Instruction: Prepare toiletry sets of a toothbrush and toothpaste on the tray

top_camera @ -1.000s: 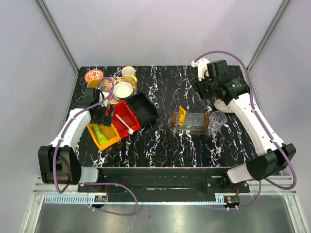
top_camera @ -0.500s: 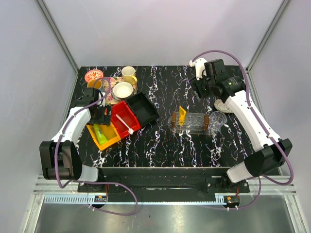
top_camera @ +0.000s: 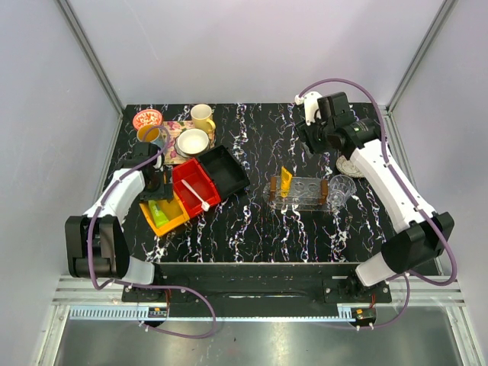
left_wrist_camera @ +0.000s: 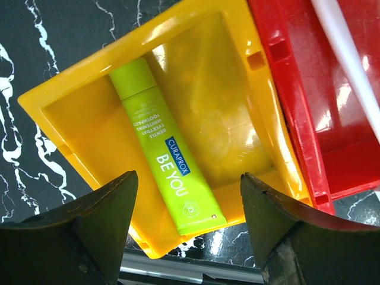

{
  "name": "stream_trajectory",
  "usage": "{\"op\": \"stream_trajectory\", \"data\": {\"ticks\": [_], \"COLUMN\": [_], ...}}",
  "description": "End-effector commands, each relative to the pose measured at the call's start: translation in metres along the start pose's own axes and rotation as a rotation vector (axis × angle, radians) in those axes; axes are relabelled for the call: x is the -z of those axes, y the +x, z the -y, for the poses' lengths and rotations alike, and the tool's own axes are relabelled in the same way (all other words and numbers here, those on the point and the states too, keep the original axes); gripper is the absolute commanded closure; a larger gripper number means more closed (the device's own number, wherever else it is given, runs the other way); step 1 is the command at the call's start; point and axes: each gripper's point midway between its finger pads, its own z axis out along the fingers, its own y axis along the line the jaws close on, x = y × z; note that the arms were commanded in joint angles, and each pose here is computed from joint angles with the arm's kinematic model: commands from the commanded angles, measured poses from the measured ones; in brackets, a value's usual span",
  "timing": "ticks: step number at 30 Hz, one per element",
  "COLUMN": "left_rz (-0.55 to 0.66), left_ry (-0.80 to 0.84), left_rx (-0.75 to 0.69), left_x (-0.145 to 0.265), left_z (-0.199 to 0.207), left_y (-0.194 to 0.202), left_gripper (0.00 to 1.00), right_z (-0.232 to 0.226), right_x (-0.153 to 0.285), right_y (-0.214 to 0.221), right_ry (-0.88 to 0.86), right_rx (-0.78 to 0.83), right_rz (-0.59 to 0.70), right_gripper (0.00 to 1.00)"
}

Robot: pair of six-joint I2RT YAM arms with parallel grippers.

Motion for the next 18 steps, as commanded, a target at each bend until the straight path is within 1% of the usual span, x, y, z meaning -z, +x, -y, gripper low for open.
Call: {"op": "stream_trajectory", "data": {"ticks": [1, 4, 9, 13, 18], "left_rz": [0.04, 0.044, 0.018, 0.013, -0.017], "left_ry": [-0.087, -0.109, -0.124, -0.149, -0.152], "left_rx": [0.064, 0.074, 0.081, 0.117, 0.12], "left_x": [-0.003, -0.005, -0.011, -0.012, -0.018], "left_z": [-0.014, -0.017, -0.019, -0.027, -0.026], "left_y": [-0.008, -0.007, -0.005, -0.008, -0.002], "left_gripper": [0.26, 0.26, 0.27, 0.32, 0.33], "right_z": [0.005, 0.005, 0.003, 0.003, 0.002], "right_x": [-0.002, -0.004, -0.006, -0.006, -0.01], "right_y": [-0.012, -0.011, -0.011, -0.011, -0.011], "right_ry": [0.018, 0.016, 0.01, 0.01, 0.003], "right_rx": [-0.016, -0.02, -0.02, -0.018, -0.017], "right_rz": [0.035, 0.032, 0.036, 0.038, 0.038], "right_gripper": [0.39, 0.39, 0.39, 0.39, 0.39]}}
